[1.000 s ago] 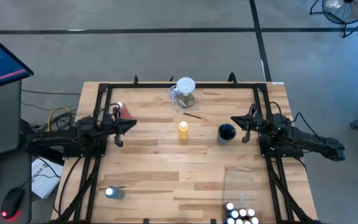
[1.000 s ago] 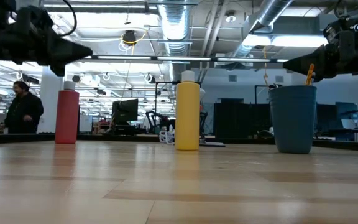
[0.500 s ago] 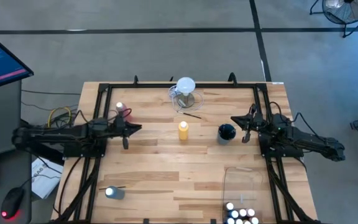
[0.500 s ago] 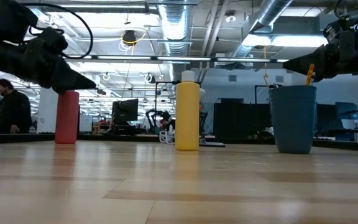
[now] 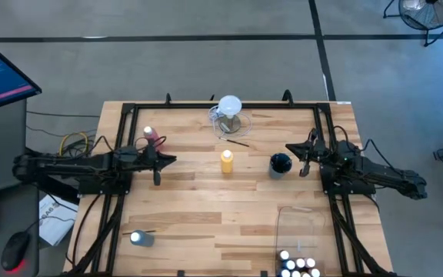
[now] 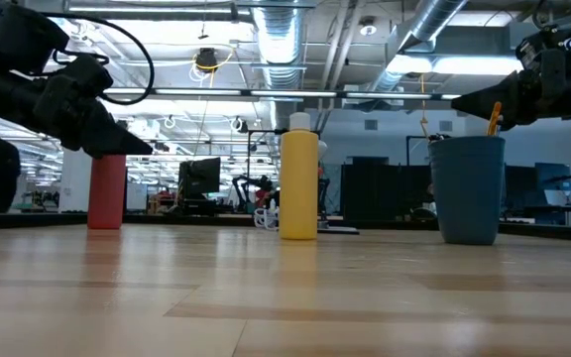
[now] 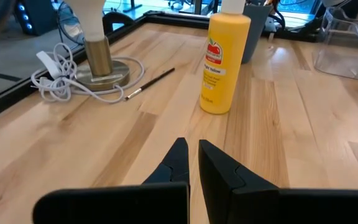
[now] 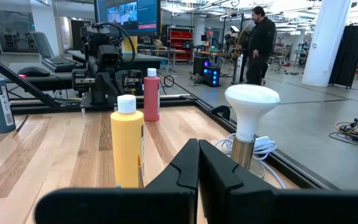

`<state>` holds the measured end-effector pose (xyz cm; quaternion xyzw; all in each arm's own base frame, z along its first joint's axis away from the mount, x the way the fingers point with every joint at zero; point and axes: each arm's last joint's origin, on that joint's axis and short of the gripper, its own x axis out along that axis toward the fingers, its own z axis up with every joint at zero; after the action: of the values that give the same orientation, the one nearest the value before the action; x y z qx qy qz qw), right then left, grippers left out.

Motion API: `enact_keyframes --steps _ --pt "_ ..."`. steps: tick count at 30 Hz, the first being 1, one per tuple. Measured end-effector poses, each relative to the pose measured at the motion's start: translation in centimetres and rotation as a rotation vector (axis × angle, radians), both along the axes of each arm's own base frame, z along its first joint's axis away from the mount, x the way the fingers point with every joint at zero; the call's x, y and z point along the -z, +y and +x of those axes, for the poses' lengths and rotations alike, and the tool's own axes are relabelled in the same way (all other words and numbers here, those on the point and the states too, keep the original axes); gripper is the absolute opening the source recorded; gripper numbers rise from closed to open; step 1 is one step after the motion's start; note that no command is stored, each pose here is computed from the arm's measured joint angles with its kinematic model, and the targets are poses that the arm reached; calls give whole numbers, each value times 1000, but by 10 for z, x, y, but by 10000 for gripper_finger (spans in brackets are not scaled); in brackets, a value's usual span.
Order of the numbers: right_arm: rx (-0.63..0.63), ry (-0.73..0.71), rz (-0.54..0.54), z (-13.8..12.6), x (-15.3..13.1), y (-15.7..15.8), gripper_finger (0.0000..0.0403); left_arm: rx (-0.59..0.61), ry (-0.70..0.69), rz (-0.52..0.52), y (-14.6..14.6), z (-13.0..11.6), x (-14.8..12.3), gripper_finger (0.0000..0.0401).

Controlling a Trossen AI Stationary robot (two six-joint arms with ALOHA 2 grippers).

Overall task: Pick & Place Paint Supplies
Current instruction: Put the large yellow paint bottle into the bin

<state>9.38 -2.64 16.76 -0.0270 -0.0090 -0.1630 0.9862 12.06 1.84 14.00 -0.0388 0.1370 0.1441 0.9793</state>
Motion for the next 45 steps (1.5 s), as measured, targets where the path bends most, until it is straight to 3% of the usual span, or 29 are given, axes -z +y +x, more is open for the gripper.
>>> enact_keyframes --steps 45 --pt "0 1 0 0 0 0 0 1 -23 3 0 1 -2 0"
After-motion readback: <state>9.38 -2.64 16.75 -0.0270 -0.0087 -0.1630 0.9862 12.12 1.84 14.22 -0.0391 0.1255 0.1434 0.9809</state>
